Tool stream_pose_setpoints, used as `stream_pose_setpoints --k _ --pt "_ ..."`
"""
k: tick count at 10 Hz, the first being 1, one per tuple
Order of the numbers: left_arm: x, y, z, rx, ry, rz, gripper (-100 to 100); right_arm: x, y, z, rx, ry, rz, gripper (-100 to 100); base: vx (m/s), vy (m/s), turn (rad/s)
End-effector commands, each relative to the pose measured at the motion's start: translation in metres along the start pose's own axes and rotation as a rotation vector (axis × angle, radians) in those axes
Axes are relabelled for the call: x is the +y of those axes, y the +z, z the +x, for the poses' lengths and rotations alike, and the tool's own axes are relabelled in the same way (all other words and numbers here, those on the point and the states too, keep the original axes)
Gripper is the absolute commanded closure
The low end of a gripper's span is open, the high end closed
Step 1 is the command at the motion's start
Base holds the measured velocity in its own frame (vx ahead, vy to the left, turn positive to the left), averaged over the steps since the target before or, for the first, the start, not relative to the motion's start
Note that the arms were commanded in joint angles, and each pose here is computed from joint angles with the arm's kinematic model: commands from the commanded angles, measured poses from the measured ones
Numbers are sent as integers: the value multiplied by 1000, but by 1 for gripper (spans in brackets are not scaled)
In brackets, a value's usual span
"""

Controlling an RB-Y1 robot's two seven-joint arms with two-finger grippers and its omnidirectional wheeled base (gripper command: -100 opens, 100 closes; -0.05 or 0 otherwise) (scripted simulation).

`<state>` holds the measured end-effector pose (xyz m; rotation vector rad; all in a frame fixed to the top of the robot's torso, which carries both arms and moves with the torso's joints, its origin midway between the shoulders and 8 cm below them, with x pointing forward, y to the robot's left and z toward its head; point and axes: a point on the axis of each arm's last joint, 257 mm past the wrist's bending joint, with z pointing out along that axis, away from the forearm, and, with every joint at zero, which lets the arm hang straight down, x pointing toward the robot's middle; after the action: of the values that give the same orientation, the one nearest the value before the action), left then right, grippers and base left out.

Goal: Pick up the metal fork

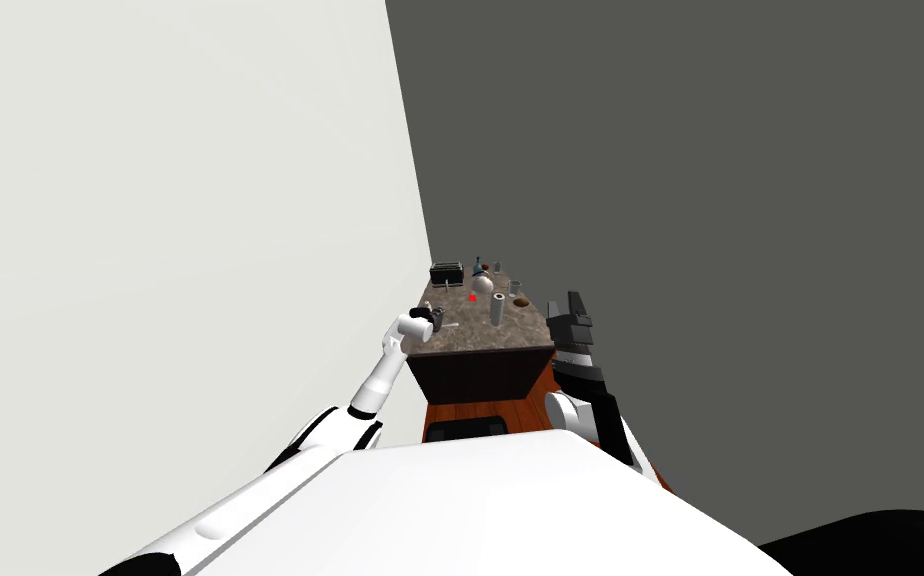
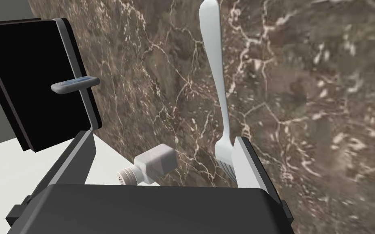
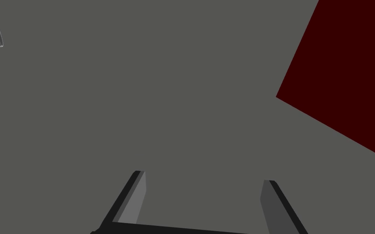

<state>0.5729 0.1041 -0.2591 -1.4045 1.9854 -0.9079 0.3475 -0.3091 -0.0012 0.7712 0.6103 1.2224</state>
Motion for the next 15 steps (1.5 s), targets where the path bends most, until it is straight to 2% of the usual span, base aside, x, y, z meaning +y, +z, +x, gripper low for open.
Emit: stream_pose_setpoints --k 1,6,10,11,12,13,15 --pt "9 2 2 -1 6 -48 -100 0 0 0 0 0 0 0 27 -6 17" --pt "27 10 9 0 44 -213 -100 0 0 0 0 0 0 0 41 -7 23" --pt "45 8 10 -7 69 -338 -100 0 0 0 0 0 0 0 36 -4 22" --pt "48 6 9 -9 69 -352 -100 0 0 0 0 0 0 0 34 -5 14" --pt "53 5 9 -12 81 -395 -100 0 0 0 0 0 0 0 41 -10 29" --pt "55 4 9 -13 81 -403 -100 0 0 0 0 0 0 0 32 -10 13" --pt "63 0 8 -20 100 -483 -100 0 0 0 0 0 0 0 41 -8 32"
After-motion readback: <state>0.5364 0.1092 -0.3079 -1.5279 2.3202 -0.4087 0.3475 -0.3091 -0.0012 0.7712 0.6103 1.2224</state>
